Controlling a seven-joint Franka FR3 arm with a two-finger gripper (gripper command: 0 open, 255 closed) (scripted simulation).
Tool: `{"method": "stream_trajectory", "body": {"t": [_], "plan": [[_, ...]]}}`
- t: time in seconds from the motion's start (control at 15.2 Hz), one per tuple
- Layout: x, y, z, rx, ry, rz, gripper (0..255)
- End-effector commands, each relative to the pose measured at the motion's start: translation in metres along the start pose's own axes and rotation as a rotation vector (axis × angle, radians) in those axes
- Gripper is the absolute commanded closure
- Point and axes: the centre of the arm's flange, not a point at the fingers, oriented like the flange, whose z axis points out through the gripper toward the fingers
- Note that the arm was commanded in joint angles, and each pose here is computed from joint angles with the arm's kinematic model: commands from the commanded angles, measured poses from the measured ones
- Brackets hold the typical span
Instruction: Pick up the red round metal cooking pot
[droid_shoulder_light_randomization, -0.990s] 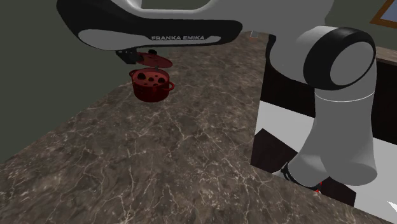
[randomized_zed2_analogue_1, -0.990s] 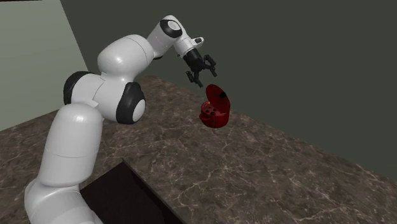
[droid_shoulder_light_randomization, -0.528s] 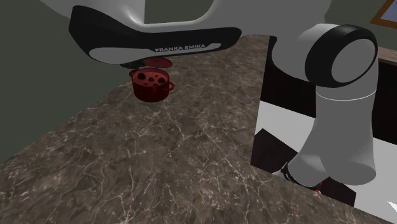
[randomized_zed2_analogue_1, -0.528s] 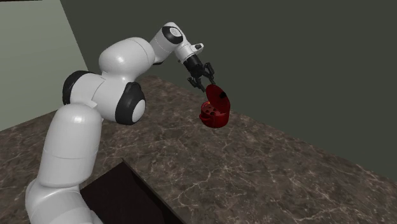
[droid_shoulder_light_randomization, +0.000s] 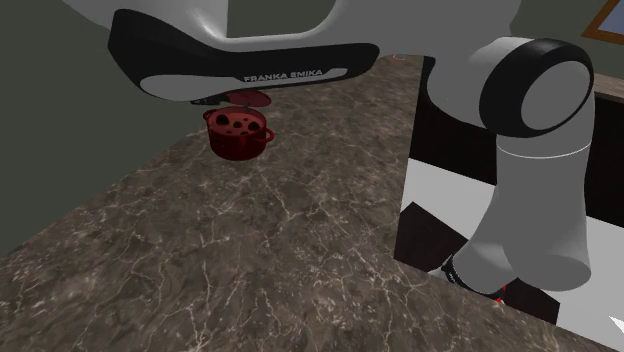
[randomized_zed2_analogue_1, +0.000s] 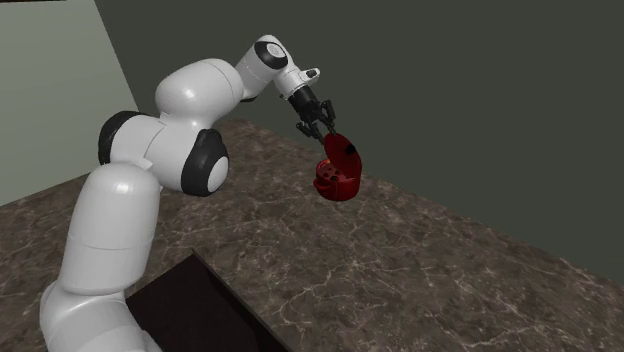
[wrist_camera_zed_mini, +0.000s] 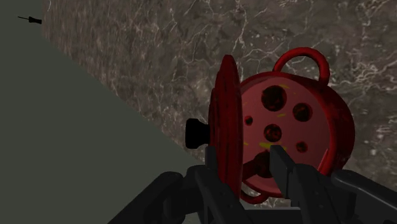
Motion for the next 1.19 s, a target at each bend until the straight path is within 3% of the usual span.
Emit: {"method": "stream_trajectory", "body": {"t": [0.0,1.12], "plan": [[0.0,0.0,0.001,0.0,-0.001,0.0,255],[-0.013,0.055,-0.055,0.0,-0.001,0.0,255]]}}
